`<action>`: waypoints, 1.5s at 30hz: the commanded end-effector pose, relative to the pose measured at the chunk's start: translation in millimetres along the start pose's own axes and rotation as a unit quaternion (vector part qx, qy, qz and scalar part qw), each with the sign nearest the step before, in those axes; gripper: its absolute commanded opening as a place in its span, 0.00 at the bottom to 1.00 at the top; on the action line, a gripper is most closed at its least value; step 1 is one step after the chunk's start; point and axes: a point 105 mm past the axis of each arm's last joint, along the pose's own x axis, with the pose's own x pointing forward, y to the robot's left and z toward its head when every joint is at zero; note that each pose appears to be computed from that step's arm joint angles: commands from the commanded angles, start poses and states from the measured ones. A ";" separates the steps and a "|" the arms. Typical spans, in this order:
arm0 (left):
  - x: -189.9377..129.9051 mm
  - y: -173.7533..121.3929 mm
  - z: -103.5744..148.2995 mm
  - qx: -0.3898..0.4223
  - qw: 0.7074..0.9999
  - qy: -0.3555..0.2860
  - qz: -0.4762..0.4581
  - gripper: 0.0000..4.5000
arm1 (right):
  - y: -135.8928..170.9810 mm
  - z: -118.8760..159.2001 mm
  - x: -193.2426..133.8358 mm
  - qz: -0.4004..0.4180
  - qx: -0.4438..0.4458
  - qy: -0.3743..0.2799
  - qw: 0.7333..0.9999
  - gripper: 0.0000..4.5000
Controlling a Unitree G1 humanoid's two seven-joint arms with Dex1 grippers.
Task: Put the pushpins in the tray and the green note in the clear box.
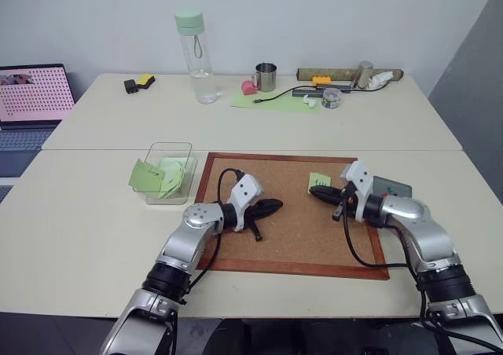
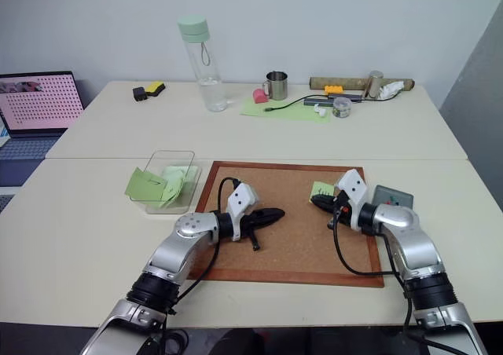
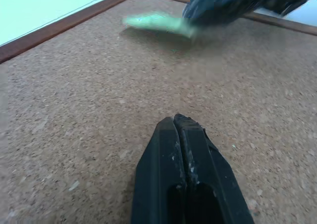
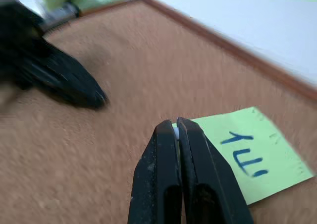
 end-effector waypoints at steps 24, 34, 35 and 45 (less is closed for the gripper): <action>-0.1 4.5 84.3 -0.359 0.912 -0.188 -0.062 0.90 | 19.9 63.7 -12.6 0.062 -0.366 -0.012 0.928 0.00; 22.5 -10.8 97.5 -0.390 0.895 -0.193 -0.103 0.90 | 29.6 68.6 -9.3 0.089 -0.415 -0.013 0.905 0.00; 24.2 -11.8 98.0 -0.388 0.896 -0.192 -0.104 0.90 | 30.3 68.6 -8.9 0.090 -0.416 -0.014 0.905 0.00; 30.8 -17.7 98.4 -0.385 0.896 -0.193 -0.110 0.73 | 34.6 65.4 -8.2 0.097 -0.413 -0.016 0.905 0.00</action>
